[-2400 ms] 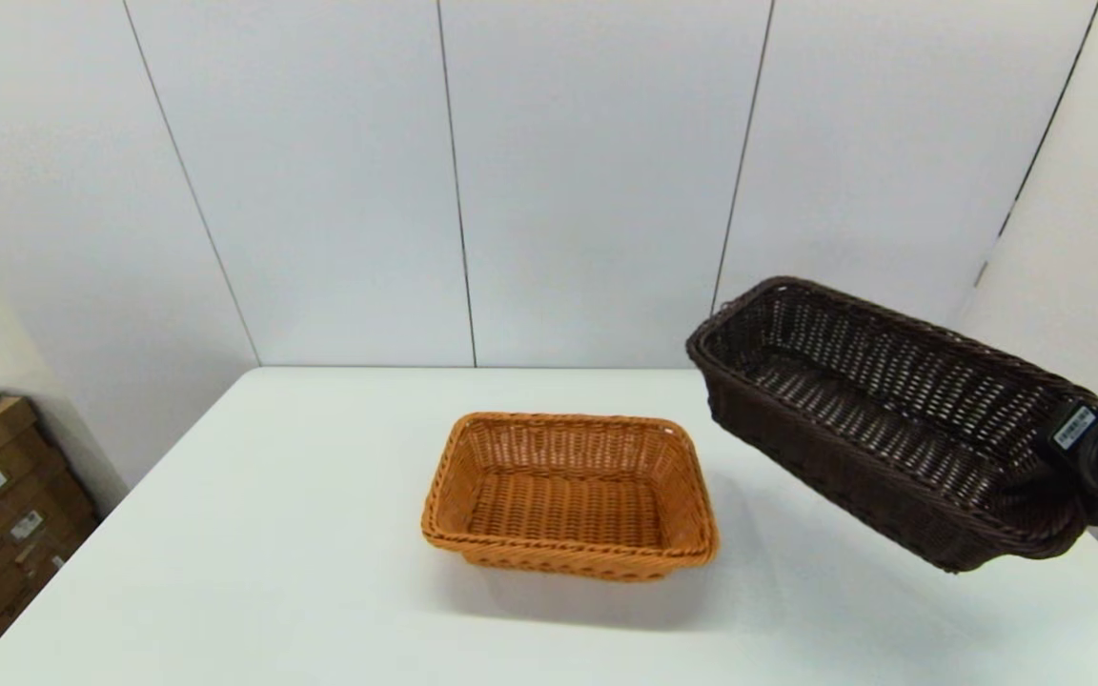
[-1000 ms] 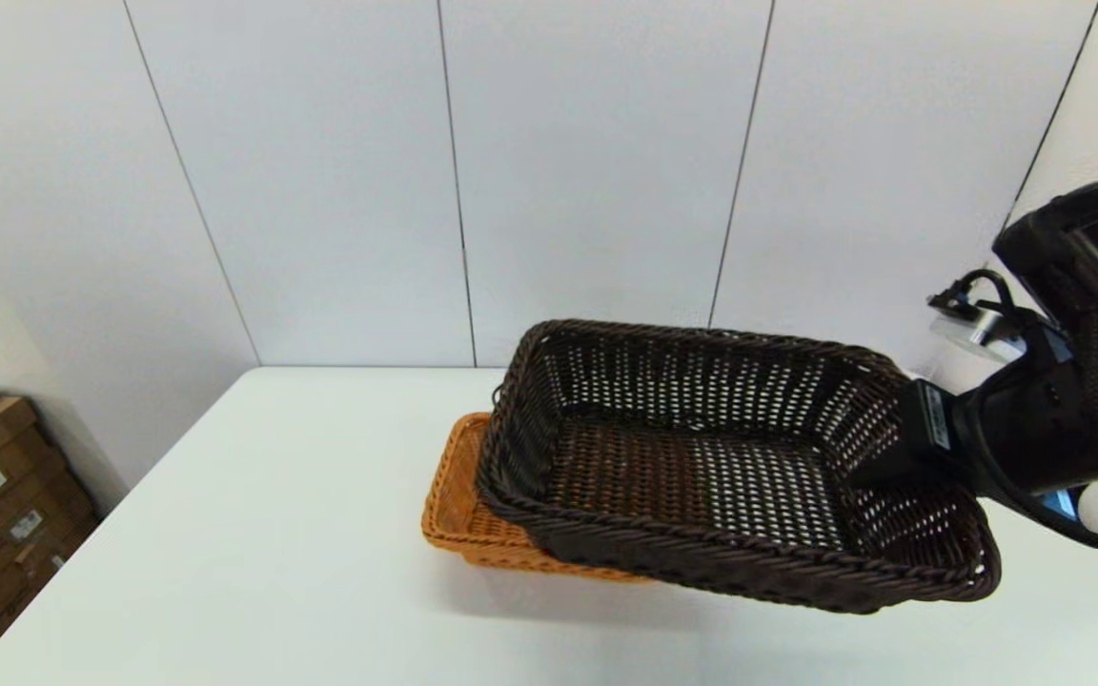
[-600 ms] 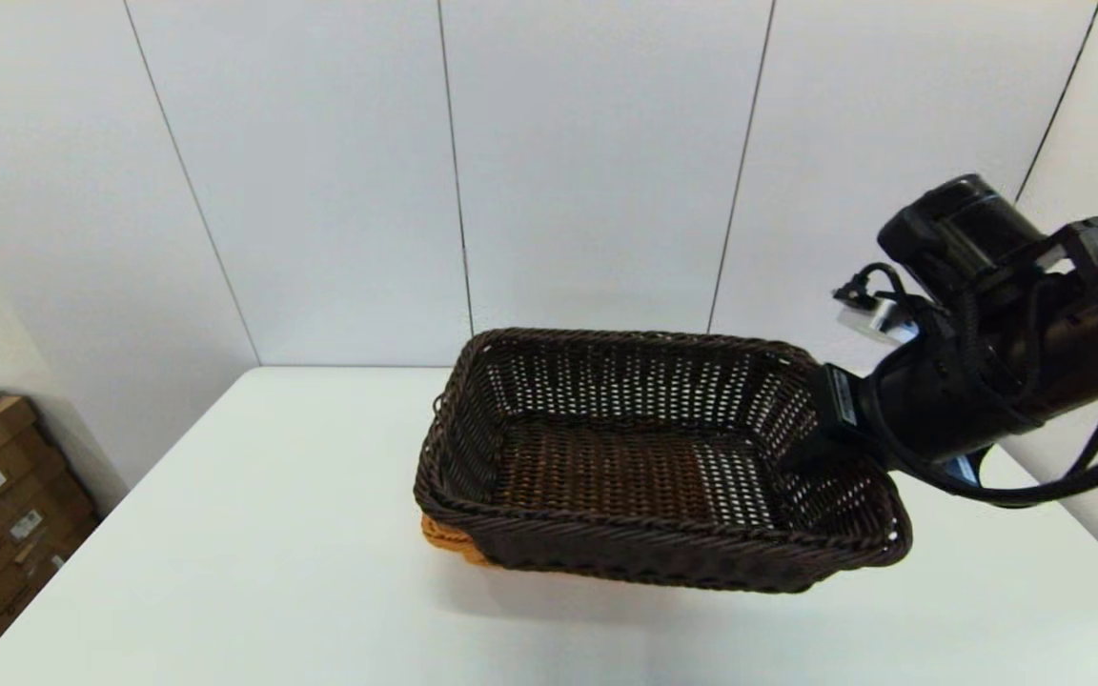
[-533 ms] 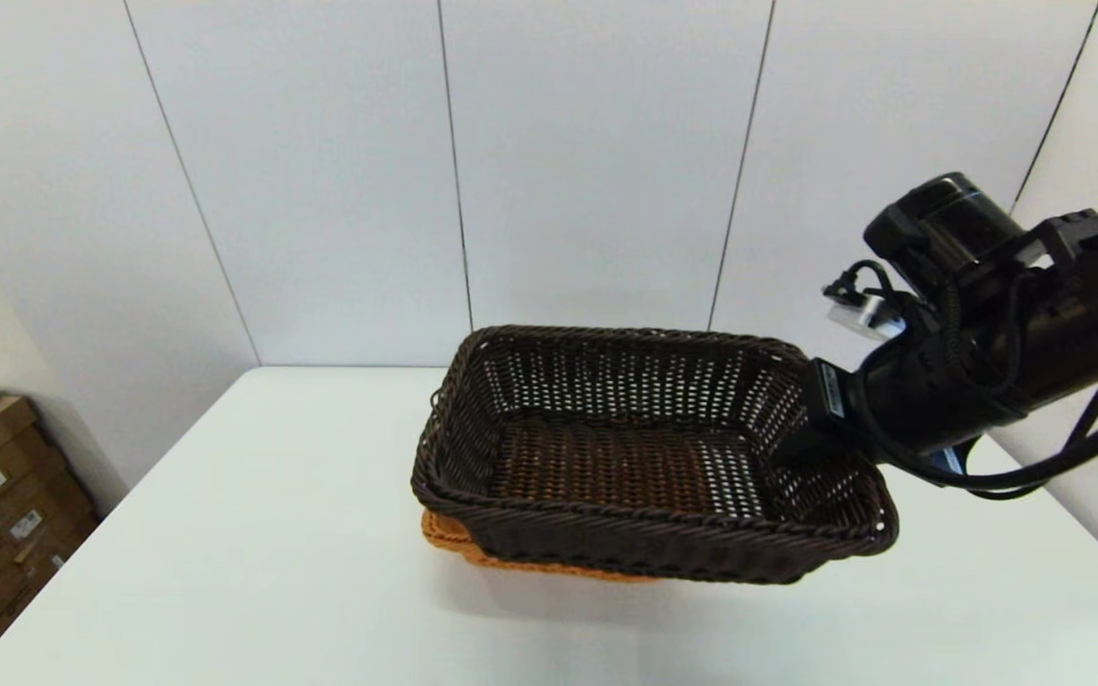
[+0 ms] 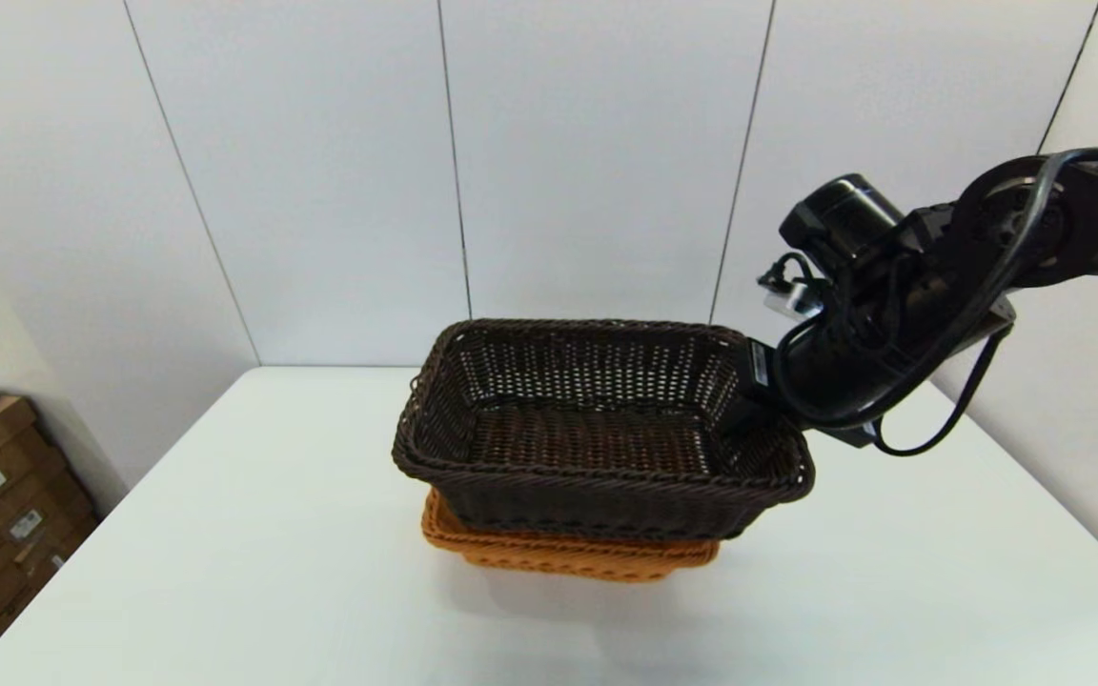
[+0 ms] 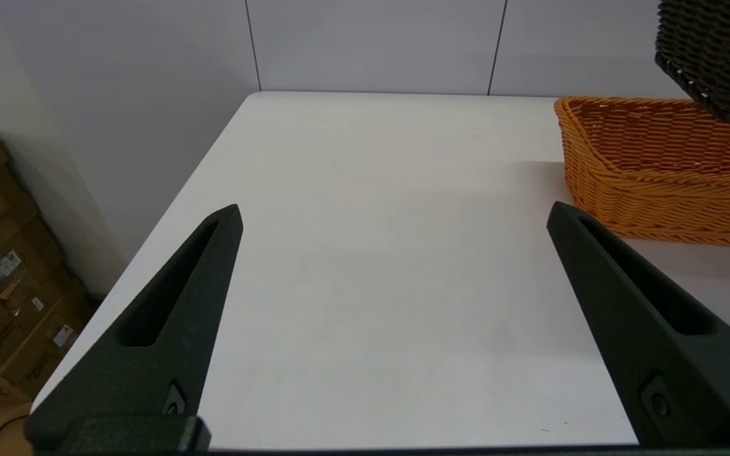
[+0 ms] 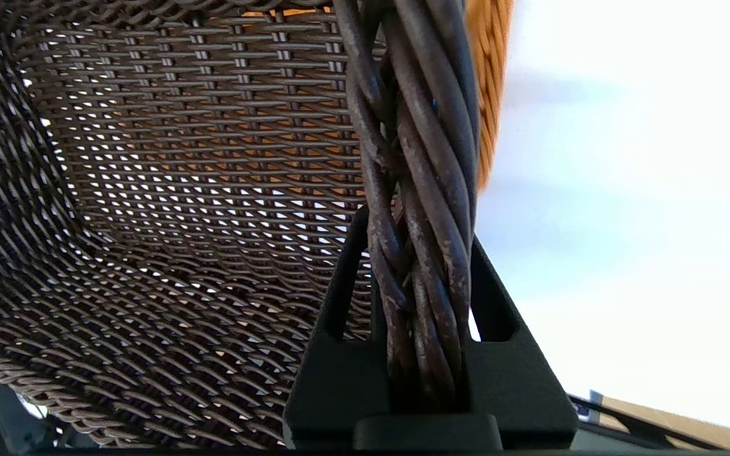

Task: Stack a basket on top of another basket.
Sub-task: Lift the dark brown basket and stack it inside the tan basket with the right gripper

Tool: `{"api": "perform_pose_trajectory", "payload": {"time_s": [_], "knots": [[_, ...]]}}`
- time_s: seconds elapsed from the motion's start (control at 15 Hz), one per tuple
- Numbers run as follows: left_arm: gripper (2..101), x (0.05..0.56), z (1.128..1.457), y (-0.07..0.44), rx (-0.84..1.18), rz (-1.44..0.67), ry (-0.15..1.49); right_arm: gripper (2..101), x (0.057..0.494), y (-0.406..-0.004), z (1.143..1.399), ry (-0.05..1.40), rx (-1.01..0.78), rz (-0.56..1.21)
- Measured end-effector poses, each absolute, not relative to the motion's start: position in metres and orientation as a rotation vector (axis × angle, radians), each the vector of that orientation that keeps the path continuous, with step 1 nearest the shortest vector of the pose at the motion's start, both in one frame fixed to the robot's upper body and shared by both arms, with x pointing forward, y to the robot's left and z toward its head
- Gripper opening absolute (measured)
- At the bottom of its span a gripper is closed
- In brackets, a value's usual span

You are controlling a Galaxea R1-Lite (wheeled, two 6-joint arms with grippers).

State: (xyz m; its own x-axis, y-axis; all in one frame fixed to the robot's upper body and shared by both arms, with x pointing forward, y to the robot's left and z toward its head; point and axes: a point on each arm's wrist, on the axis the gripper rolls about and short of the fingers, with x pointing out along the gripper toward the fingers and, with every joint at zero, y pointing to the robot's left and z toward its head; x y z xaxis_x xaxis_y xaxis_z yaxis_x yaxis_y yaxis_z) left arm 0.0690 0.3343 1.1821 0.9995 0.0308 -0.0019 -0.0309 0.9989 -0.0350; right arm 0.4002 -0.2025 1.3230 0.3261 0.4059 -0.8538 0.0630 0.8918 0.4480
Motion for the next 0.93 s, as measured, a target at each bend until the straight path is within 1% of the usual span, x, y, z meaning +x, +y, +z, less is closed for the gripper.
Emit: {"api": "perform_pose_trajectory", "payload": {"time_s": [0.27, 0.93], "knots": [[97.8, 0.069, 1.182, 0.334, -0.034, 0.03, 0.001, 15.6, 0.411, -0.191, 1.31, 1.256, 0.428, 0.239], [97.8, 0.069, 1.182, 0.334, -0.036, 0.03, 0.001, 15.6, 0.433, -0.179, 1.291, 1.275, 0.419, 0.236]]}}
